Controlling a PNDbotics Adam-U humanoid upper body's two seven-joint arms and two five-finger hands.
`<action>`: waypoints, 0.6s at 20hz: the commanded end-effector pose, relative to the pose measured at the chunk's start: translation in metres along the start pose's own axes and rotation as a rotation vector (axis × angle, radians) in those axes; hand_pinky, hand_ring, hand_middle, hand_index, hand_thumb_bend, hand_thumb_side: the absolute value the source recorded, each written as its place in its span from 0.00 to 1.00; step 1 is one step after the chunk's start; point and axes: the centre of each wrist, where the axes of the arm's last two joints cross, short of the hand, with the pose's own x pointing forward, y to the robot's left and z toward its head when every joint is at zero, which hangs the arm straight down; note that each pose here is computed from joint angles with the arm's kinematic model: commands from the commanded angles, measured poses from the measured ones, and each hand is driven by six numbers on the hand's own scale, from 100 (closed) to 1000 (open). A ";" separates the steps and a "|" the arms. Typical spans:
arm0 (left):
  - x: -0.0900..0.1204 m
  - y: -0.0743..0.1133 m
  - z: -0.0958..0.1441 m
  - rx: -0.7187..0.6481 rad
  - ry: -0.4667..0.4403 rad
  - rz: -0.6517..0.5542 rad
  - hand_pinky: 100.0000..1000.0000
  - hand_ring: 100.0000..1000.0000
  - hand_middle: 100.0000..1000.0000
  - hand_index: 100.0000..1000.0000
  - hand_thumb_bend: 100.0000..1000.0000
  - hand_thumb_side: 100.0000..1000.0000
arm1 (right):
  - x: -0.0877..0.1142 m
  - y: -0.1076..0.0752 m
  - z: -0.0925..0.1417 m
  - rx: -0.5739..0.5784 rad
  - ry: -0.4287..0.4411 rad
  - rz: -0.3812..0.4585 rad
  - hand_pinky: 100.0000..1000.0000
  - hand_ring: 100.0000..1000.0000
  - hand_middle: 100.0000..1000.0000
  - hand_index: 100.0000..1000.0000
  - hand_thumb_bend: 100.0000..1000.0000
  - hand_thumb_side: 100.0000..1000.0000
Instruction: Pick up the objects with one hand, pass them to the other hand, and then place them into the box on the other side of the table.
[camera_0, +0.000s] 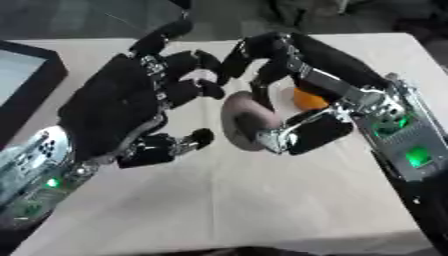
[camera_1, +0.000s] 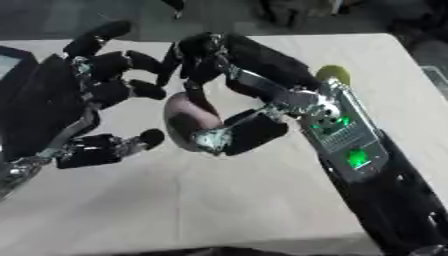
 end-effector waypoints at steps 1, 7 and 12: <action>0.000 0.004 -0.002 -0.014 -0.020 -0.032 0.97 0.06 0.82 0.81 0.89 0.00 | 0.004 -0.006 -0.005 -0.003 -0.031 0.009 0.60 0.70 0.74 0.39 0.00 0.19; 0.001 0.004 -0.003 -0.012 -0.025 -0.040 0.97 0.08 0.83 0.84 0.90 0.00 | 0.004 -0.005 -0.006 -0.004 -0.035 0.005 0.60 0.70 0.74 0.38 0.00 0.20; 0.002 0.004 -0.006 0.030 0.003 -0.047 0.97 0.16 0.84 0.83 0.90 0.00 | 0.004 -0.004 -0.006 0.000 -0.038 0.000 0.60 0.70 0.74 0.38 0.00 0.19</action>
